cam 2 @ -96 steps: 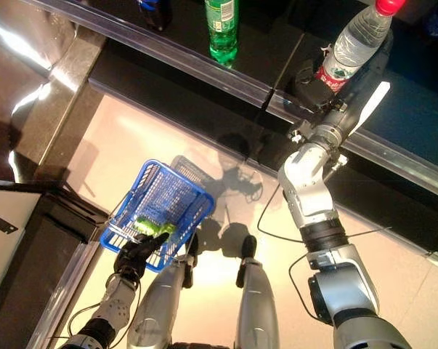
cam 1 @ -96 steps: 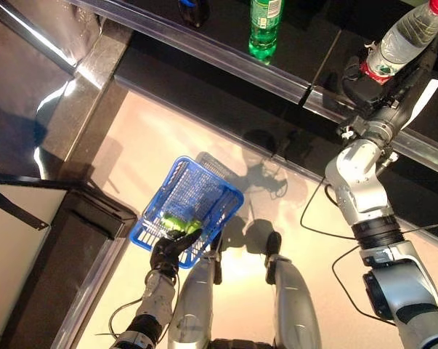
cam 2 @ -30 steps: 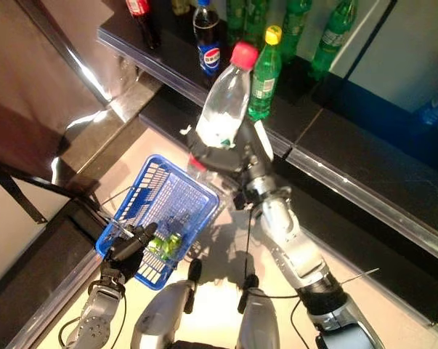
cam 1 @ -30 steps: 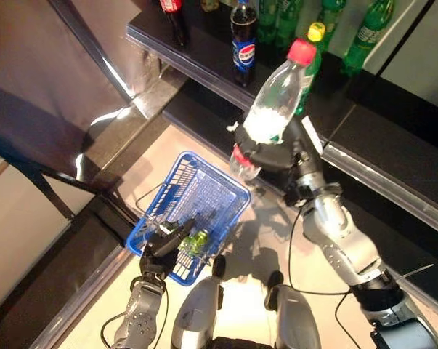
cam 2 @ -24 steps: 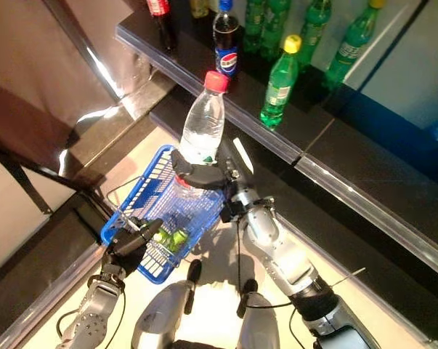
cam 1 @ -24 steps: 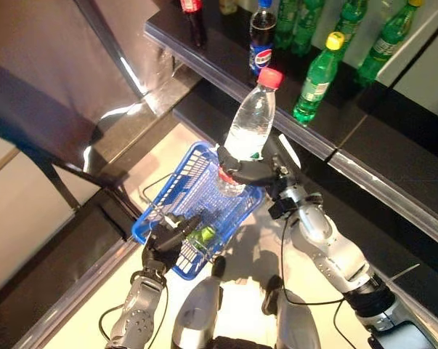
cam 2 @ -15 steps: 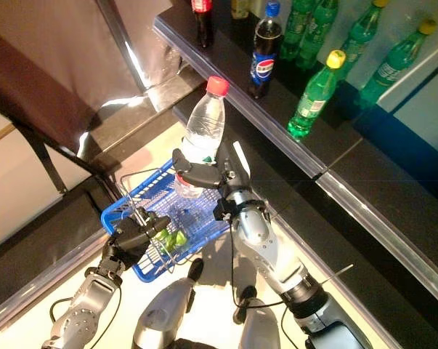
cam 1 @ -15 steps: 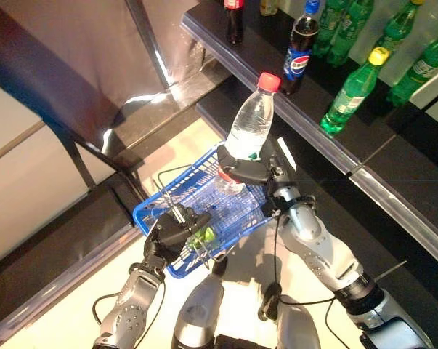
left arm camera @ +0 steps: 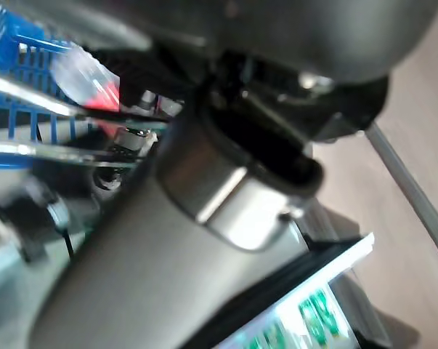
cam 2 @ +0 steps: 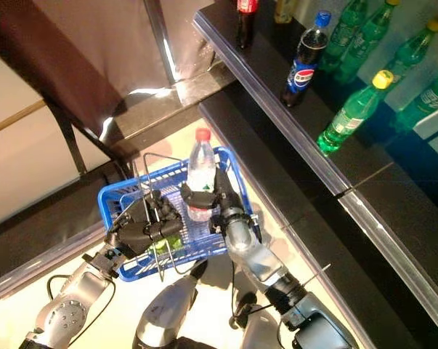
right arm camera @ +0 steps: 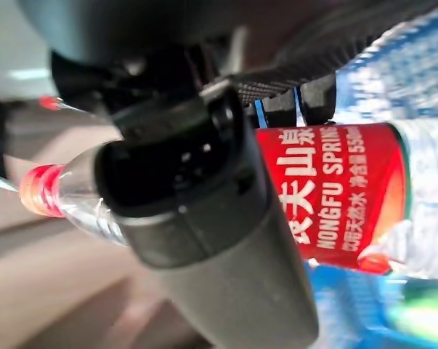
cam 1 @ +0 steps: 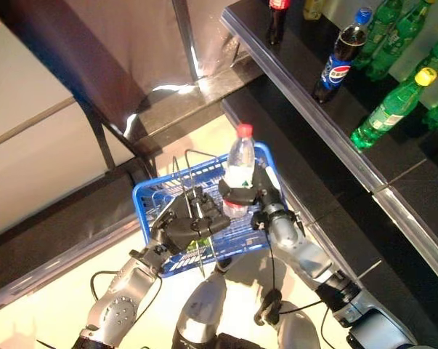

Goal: Pick up the drink and place into the basket.

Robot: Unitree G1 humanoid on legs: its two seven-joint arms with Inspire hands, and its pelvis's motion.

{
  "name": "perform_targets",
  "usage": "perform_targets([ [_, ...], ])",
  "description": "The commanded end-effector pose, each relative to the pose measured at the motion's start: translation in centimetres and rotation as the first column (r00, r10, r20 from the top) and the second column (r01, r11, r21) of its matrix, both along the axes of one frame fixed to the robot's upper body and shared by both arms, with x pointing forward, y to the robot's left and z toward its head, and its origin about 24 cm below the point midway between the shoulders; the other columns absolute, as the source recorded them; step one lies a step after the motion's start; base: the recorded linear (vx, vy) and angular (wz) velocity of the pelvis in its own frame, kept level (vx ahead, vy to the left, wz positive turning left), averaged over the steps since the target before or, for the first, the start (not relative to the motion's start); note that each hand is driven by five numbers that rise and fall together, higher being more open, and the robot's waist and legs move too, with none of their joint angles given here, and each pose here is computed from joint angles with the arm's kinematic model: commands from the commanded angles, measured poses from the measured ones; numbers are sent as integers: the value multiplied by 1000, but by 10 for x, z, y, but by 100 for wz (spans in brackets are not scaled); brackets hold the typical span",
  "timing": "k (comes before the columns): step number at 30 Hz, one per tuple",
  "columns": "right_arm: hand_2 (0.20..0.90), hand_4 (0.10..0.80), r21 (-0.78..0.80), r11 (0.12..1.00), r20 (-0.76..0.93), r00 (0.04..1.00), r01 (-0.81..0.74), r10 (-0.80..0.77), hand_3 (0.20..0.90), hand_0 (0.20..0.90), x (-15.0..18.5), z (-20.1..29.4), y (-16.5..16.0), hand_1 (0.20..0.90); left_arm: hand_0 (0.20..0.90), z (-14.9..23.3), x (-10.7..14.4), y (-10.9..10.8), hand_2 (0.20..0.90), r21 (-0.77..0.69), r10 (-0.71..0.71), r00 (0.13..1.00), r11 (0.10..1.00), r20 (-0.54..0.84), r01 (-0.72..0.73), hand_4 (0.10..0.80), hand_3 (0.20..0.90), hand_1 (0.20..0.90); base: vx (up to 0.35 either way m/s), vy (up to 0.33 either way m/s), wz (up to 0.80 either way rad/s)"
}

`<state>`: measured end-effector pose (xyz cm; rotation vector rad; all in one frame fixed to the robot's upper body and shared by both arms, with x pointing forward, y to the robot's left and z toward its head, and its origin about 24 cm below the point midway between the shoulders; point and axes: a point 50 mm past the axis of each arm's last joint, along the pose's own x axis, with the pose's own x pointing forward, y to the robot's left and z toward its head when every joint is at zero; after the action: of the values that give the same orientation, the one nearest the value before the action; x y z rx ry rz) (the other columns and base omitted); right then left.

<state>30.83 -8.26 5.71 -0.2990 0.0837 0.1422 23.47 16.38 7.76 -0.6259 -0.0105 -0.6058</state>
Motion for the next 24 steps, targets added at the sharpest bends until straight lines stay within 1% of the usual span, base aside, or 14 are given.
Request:
perform_targets([
  [1, 300, 100, 29, 982, 302, 938, -185, 168, 200, 300, 2, 60, 58, 300, 300, 113, -21, -29, 300, -110, -152, 754, 952, 639, 285, 100, 200, 300, 8, -26, 12],
  [3, 300, 100, -67, 984, 281, 944, -163, 175, 200, 300, 5, 44, 53, 300, 300, 117, -23, -24, 300, -87, -155, 729, 955, 666, 283, 100, 200, 300, 9, -9, 4],
  [4, 300, 100, -78, 984, 278, 944, -161, 177, 200, 300, 5, 42, 53, 300, 300, 118, -23, -24, 300, -85, -155, 726, 956, 670, 282, 100, 200, 300, 0, 0, 0],
  [7, 300, 100, -196, 973, 246, 954, -125, 172, 200, 300, 5, 22, 47, 300, 300, 123, -26, -18, 300, -65, -152, 693, 959, 704, 277, 100, 200, 300, 0, 0, 0],
  [11, 300, 100, -297, 950, 185, 971, -92, 152, 200, 300, 6, -2, 37, 300, 300, 128, -27, -13, 300, -63, -137, 674, 963, 725, 264, 100, 200, 300, 6, -3, 3],
  [13, 300, 100, -314, 946, 152, 979, -79, 132, 200, 300, 5, -11, 33, 300, 300, 129, -28, -12, 300, -61, -139, 667, 962, 732, 267, 100, 200, 300, 7, -11, 4],
  [14, 300, 100, -330, 942, 112, 989, -57, 99, 200, 300, 3, -25, 25, 300, 300, 132, -29, -11, 300, -57, -138, 654, 962, 743, 268, 100, 200, 300, 6, -15, 4],
  [18, 300, 100, -373, 928, 67, 997, -4, 32, 200, 300, 2, -42, 11, 300, 300, 137, -32, -10, 300, -39, -139, 621, 964, 771, 264, 100, 200, 300, 8, -14, 12],
  [20, 300, 100, -372, 928, 49, 999, 16, 2, 200, 300, 3, -47, 6, 300, 300, 140, -32, -10, 300, -31, -130, 612, 969, 780, 245, 100, 200, 300, 21, -9, 8],
  [24, 300, 100, -332, 941, 27, 998, 65, -59, 200, 300, 1, -54, 3, 300, 300, 143, -31, -14, 300, -27, -143, 609, 965, 780, 260, 100, 200, 300, 27, -5, 1],
])
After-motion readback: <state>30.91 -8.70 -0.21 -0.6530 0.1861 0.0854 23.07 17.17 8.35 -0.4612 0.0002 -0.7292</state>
